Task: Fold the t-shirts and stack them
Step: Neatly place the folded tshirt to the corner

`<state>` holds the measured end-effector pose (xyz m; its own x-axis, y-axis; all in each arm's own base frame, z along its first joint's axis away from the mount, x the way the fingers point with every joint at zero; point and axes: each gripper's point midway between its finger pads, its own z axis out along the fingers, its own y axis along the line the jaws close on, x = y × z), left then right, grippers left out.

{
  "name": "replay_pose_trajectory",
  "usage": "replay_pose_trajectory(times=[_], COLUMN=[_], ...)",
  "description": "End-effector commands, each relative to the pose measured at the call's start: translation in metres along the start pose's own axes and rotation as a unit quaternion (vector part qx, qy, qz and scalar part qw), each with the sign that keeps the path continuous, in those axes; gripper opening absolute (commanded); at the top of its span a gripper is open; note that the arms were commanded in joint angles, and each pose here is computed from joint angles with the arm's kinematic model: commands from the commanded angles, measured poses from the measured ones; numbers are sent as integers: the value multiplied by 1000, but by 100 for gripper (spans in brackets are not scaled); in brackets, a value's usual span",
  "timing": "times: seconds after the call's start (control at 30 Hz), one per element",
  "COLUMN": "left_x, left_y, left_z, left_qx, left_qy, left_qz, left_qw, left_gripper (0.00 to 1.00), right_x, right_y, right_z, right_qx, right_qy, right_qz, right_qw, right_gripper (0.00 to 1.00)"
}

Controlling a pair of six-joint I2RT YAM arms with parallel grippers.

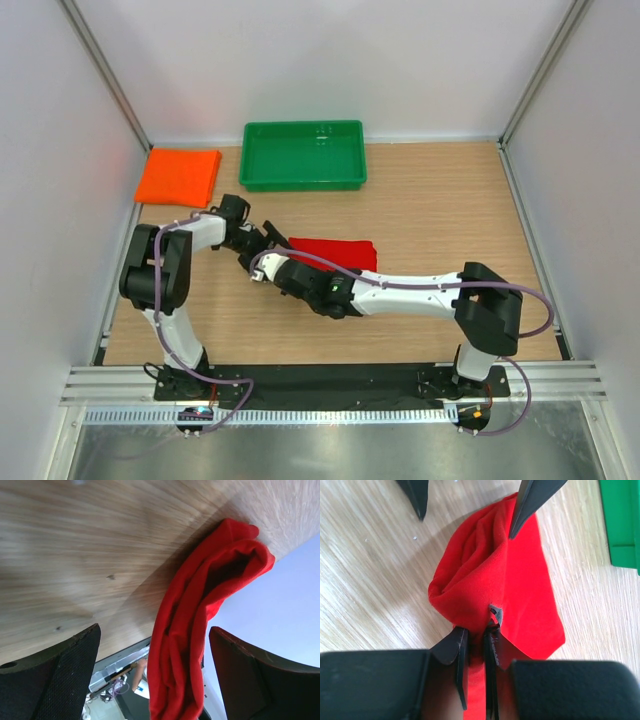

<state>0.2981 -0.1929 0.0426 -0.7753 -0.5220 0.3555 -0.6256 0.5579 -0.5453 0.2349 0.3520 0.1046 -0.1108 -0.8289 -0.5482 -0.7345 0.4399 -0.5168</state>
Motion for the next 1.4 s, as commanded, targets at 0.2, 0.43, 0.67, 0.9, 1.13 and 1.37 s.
replay_pose_trajectory(times=[0.2,0.43,0.67,0.9,1.13,1.37], left_x=[-15,-18,-19,-17,-21,-24], left_y=[-33,-39,-41,-30,-30,-34], left_z=[12,27,37,42,48,52], left_qx=[56,84,98,85,84,88], left_qy=[-20,-22,-29,-33,-34,-31], left_qz=[18,12,14,13,25,35], left_qw=[998,996,995,996,996,995], left_gripper=[91,89,81,76,71,53], right_x=[-18,-10,-9,-12,-15,-15], right_y=[-27,-31,-36,-45,-47,-47], right_z=[-21,-18,-18,-20,-24,-23], right_qx=[12,9,11,15,12,10], right_qy=[-42,-37,-40,-47,-55,-56], right_qz=[48,62,74,88,95,96], right_qw=[998,997,996,995,994,994], right_gripper=[1,2,2,1,2,1])
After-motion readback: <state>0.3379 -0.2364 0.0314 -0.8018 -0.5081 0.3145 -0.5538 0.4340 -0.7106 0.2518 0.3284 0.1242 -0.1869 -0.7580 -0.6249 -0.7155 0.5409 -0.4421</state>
